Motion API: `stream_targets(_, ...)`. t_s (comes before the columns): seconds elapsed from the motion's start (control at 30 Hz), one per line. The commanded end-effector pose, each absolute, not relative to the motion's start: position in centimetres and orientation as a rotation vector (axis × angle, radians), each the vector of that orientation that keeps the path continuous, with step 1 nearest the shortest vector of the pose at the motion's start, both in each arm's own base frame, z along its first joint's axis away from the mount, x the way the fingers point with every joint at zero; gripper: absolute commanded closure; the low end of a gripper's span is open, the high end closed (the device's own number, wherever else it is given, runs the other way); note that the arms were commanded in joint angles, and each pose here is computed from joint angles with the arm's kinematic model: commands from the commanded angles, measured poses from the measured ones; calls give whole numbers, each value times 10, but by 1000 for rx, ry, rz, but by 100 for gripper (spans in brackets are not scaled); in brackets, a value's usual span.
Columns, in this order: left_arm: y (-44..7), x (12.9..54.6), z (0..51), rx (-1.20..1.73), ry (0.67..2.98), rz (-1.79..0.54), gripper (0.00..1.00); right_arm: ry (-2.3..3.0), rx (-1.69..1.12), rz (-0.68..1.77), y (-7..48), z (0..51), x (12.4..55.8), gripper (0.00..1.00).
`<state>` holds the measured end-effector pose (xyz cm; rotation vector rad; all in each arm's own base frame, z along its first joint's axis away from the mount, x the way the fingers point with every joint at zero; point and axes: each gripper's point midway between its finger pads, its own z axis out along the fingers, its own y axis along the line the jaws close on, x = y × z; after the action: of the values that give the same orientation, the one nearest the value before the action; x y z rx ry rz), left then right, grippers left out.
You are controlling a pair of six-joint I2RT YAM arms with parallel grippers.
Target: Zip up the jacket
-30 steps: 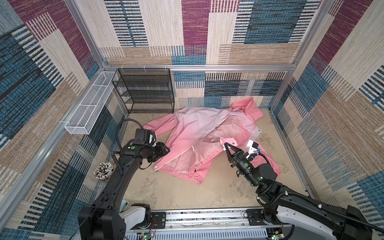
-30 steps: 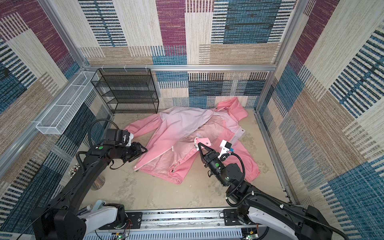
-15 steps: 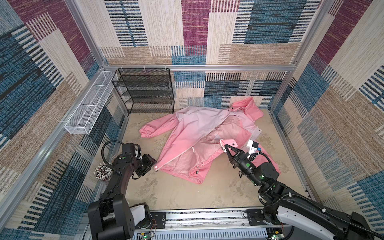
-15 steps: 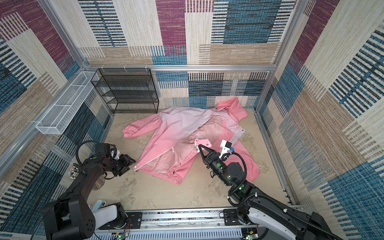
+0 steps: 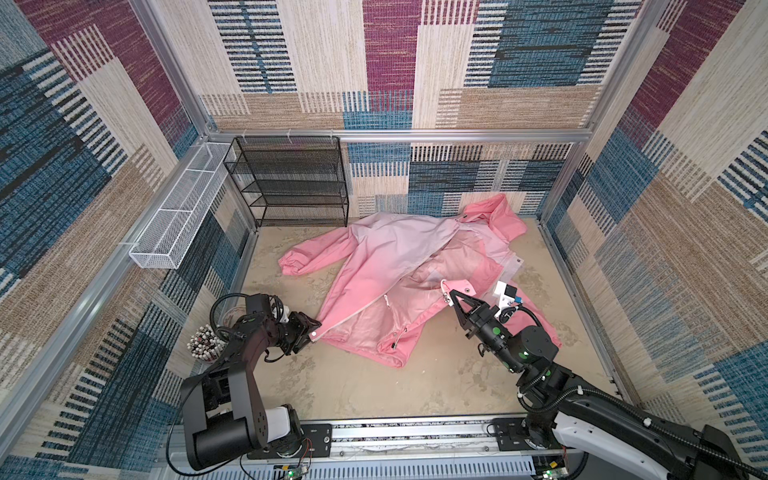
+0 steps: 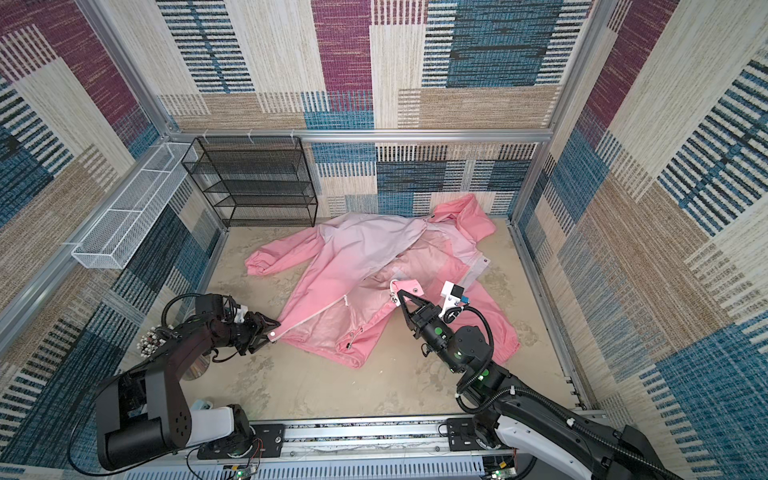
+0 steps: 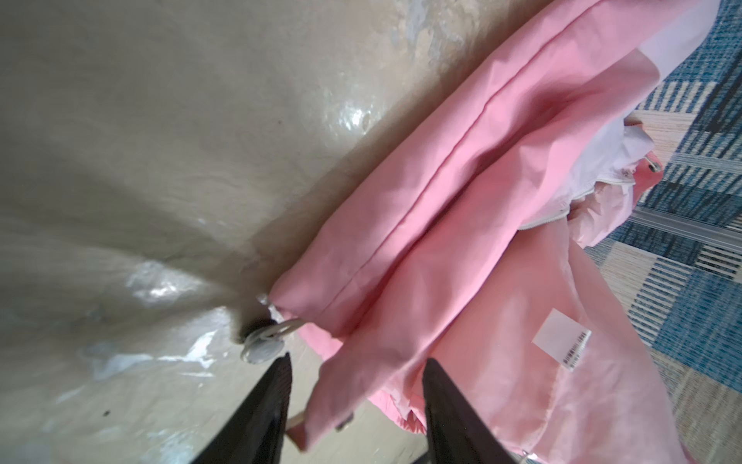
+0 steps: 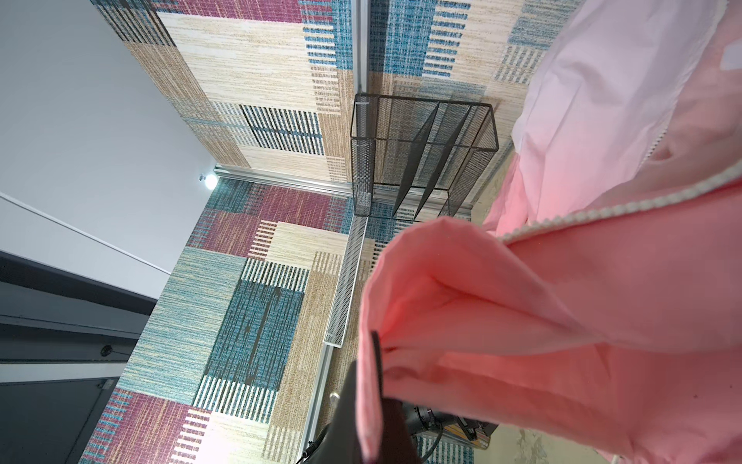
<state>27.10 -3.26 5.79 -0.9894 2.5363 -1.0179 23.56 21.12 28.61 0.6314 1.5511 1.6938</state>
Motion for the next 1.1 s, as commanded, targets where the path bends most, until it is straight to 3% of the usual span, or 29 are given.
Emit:
stream_targets(0.0,-40,279,71,-977,2467,-1115,51,1513,611,1723,212,299,234,100)
stream_targets(0.3,-40,274,79,-951,2469,-1102,60,1527,596,1730,219,298,237,100)
stream_targets(0.5,-33,270,72,-911,2549,-999,48,1541,585,1729,222,299,238,100)
stream_targets(1.07,-26,272,56,-914,2591,-862,46,1549,586,1729,224,299,240,100)
